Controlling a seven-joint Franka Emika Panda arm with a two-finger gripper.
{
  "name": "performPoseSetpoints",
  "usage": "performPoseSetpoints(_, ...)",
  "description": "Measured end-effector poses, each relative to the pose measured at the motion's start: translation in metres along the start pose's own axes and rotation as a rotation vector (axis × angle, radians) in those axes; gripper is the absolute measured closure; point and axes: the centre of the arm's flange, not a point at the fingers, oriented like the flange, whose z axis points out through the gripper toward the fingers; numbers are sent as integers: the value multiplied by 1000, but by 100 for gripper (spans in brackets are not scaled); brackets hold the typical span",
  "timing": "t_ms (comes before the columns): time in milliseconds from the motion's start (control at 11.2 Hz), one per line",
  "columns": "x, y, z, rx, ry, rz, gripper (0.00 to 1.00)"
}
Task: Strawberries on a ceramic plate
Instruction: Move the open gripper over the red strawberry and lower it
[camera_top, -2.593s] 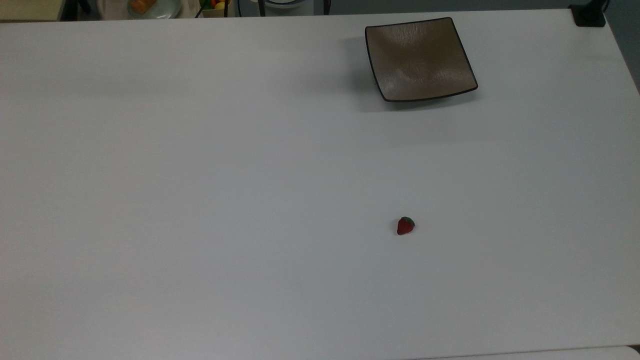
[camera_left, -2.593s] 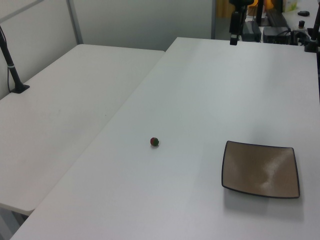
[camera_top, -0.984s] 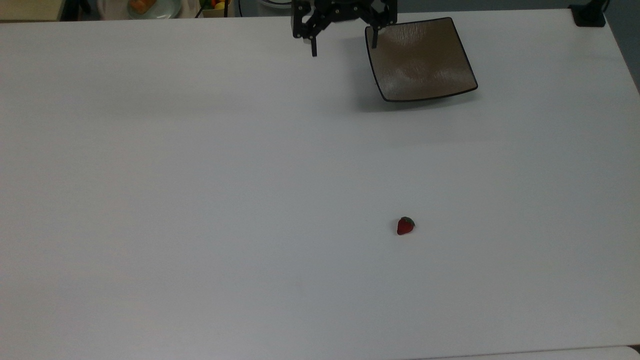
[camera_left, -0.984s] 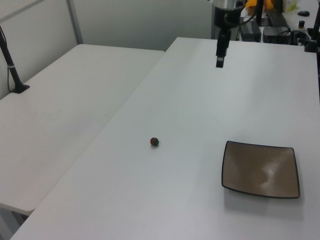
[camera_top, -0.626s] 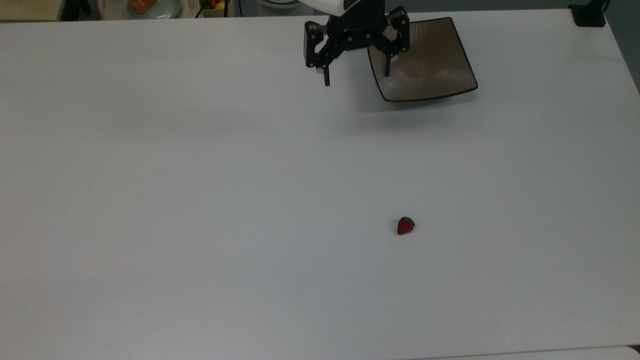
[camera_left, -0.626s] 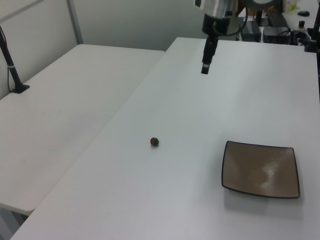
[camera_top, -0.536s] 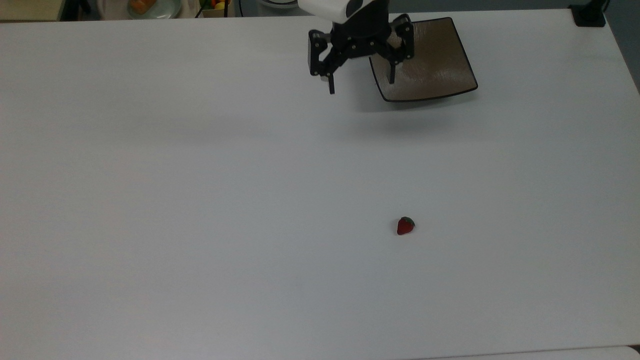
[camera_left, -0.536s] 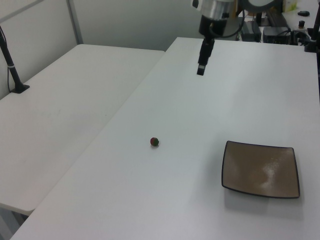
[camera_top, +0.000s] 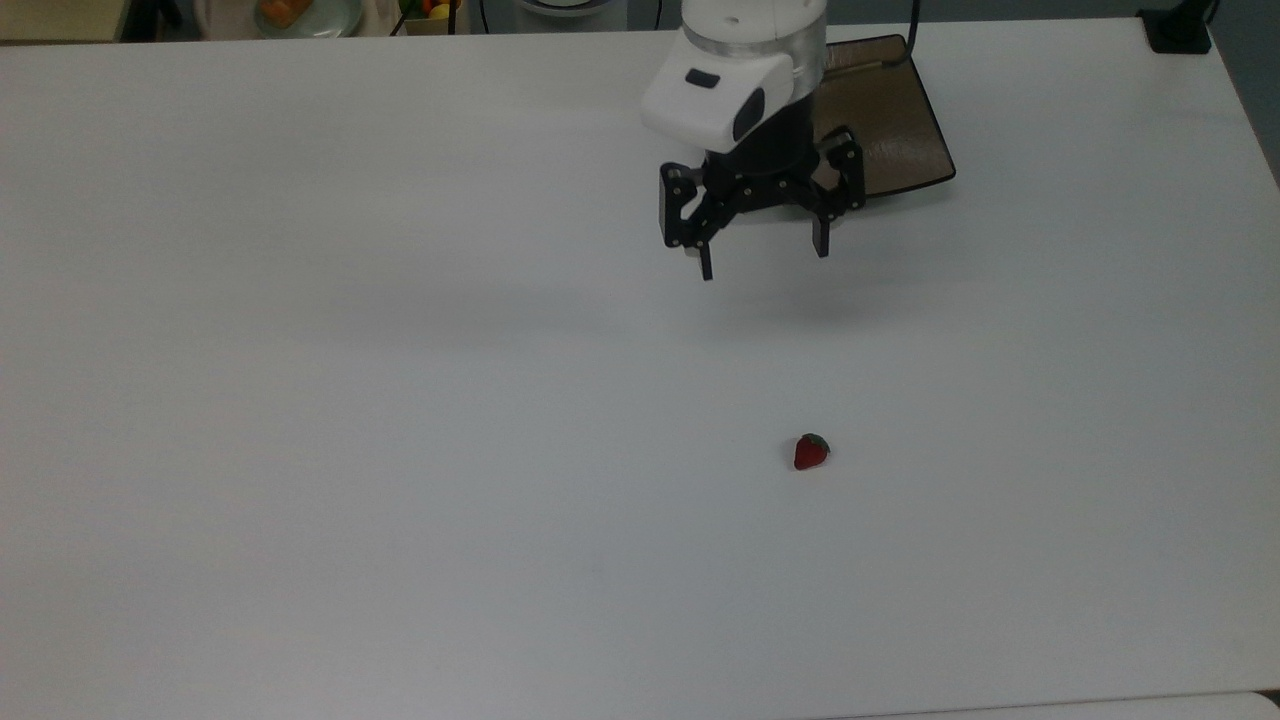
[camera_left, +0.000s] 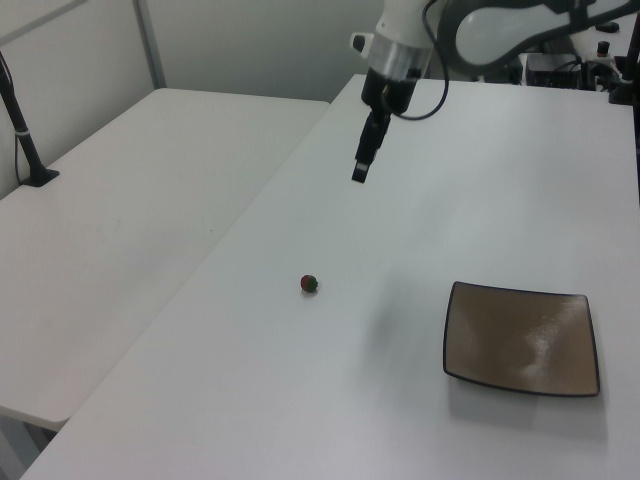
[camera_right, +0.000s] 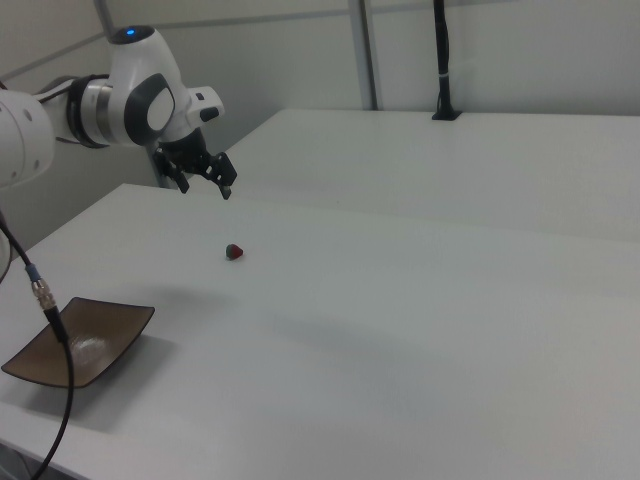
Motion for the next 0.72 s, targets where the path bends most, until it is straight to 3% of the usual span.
performPoseSetpoints(715, 13, -5, 73, 8, 80, -6, 0)
